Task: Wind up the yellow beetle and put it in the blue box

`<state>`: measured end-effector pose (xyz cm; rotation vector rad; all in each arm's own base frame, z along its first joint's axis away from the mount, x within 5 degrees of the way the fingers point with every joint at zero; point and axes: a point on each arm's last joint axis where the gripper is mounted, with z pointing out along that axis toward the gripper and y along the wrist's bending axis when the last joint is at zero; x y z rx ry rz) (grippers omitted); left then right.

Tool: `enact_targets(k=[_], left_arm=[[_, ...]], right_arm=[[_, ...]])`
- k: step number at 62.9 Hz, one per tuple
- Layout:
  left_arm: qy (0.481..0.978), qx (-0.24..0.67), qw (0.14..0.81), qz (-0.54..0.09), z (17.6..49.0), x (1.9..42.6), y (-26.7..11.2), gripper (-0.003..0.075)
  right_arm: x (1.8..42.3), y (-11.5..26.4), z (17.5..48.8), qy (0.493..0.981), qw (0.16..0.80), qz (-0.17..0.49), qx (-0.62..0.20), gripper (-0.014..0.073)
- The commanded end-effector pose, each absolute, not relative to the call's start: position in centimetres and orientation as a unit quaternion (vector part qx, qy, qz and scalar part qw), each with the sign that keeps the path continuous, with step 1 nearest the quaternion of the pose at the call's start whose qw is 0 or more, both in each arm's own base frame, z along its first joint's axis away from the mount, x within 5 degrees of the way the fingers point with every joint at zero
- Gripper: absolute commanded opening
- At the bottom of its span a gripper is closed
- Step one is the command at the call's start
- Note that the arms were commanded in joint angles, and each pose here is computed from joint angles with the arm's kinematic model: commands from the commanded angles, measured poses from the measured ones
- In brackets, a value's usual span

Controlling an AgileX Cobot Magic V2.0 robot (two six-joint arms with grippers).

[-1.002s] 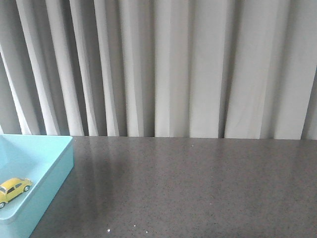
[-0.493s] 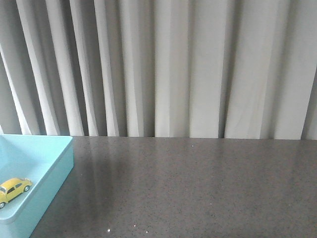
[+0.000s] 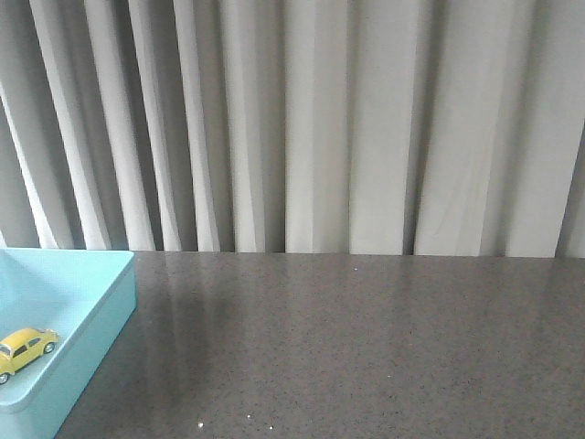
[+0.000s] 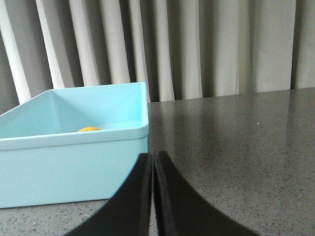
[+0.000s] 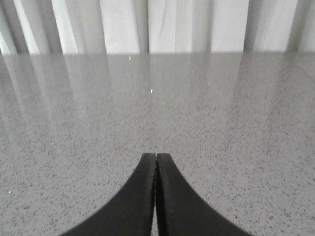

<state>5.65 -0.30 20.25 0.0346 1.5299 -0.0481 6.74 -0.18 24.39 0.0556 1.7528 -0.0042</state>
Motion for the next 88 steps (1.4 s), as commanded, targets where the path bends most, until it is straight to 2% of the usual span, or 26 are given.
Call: enact_targets(k=[1,16,28,88], left_arm=[[0.656,0.01,0.754,-0.026,21.3,5.4,-0.3,-0.0006],[0.656,0.01,0.754,-0.026,21.3,5.4,-0.3,-0.0006],[0.656,0.01,0.754,-0.026,21.3,5.4,-0.3,-0.0006],[0.656,0.01,0.754,-0.026,21.3,5.4,-0.3,-0.0006]], right_arm=[[6.1,-0.3,24.1,0.702,0.712,-0.007,0.033,-0.0005],[5.7,-0.4,20.5,0.676,0.736,-0.013,0.034,-0.0004],[5.6,-0.3,20.2,0.688,0.725,-0.01,0.033,-0.0004],[5.6,-0.3,20.2,0.687,0.726,-0.01,0.033,-0.0004]])
